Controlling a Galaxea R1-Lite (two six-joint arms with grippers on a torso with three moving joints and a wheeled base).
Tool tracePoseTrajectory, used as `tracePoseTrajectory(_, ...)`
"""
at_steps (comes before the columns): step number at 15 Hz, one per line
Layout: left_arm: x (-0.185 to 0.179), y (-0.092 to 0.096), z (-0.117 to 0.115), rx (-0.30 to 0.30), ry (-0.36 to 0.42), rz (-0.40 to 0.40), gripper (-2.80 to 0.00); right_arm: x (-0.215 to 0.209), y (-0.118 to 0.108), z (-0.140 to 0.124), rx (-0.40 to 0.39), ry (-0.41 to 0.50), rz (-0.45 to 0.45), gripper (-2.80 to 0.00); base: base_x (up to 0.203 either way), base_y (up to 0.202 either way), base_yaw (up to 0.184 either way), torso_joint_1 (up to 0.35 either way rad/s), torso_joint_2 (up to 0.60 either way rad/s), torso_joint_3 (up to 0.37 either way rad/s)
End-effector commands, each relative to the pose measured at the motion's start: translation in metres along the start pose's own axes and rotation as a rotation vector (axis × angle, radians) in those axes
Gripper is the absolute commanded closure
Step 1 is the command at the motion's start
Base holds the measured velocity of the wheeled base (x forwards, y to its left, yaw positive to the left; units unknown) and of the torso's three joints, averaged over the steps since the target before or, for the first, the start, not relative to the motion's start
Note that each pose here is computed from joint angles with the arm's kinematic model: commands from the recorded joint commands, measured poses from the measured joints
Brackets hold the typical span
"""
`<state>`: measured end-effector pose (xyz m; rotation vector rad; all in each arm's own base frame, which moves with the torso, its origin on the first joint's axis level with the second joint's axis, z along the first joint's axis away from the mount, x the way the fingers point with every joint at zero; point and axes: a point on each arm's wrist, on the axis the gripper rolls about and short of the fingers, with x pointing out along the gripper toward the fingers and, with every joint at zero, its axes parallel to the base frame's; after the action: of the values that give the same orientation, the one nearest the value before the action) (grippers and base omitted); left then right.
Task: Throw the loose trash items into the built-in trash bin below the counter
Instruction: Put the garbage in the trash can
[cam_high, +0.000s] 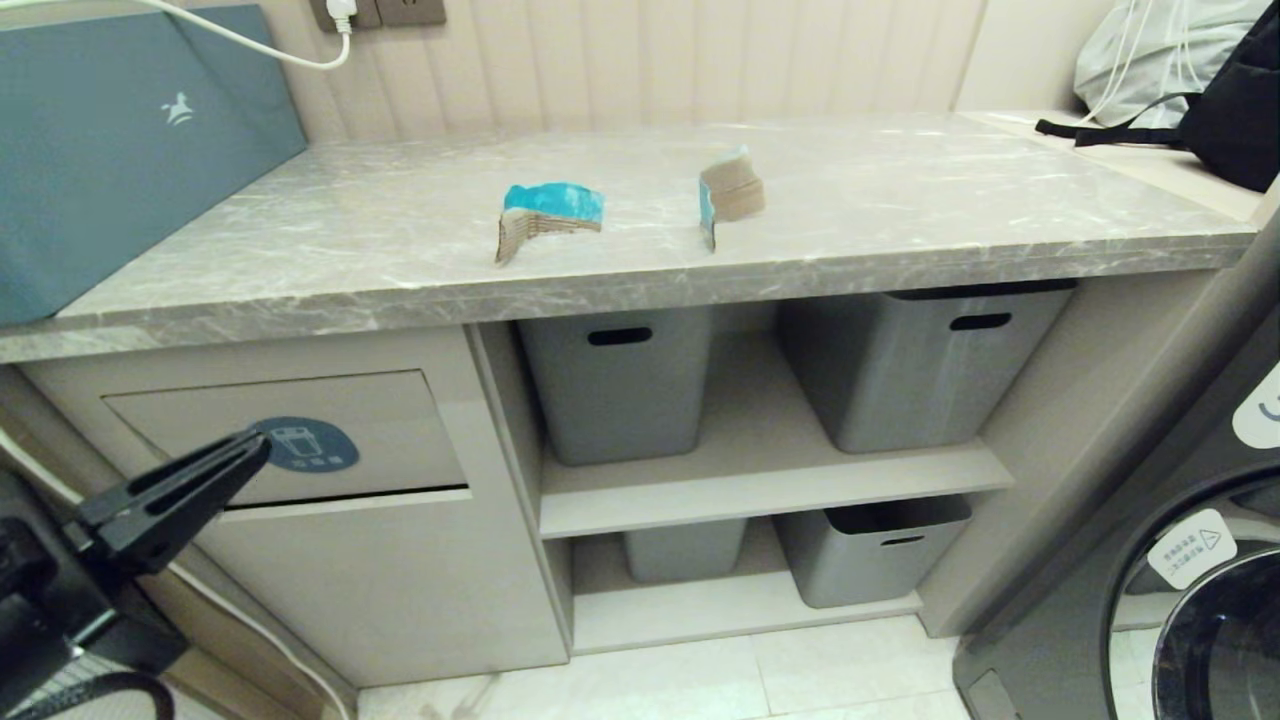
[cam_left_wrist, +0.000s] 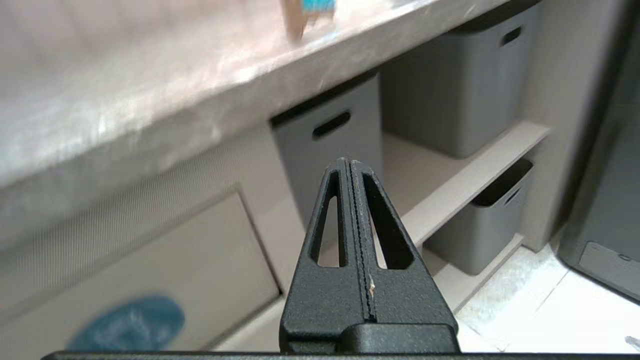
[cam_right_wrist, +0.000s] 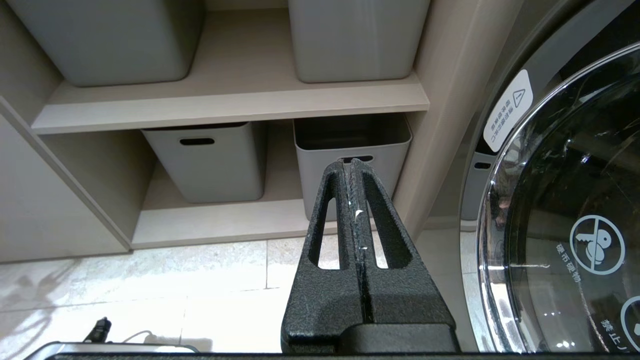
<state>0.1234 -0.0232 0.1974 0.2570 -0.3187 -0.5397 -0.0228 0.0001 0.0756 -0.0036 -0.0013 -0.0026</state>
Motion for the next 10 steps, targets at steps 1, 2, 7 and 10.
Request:
tracePoseTrajectory(1,0.004,0.004,0.011,0.022,-0.026,-0.009,0.00,0.000,0.000,0.000,-0.001,0.000,0.000,0.00,0.000,0.000,0.000,0.000,0.00,0.000)
tracePoseTrajectory(2,0.009,0.008,0.019,0.034,-0.020,-0.011,0.00,0.000,0.000,0.000,-0.001,0.000,0.000,0.00,0.000,0.000,0.000,0.000,0.00,0.000)
tracePoseTrajectory(7,0.032,0.022,0.053,0.002,0.033,-0.021,0.00,0.000,0.000,0.000,-0.001,0.000,0.001,0.00,0.000,0.000,0.000,0.000,0.00,0.000)
tracePoseTrajectory(10,0.051,0.028,0.056,-0.044,0.051,-0.033,0.00,0.000,0.000,0.000,-0.001,0.000,0.000,0.00,0.000,0.000,0.000,0.000,0.00,0.000)
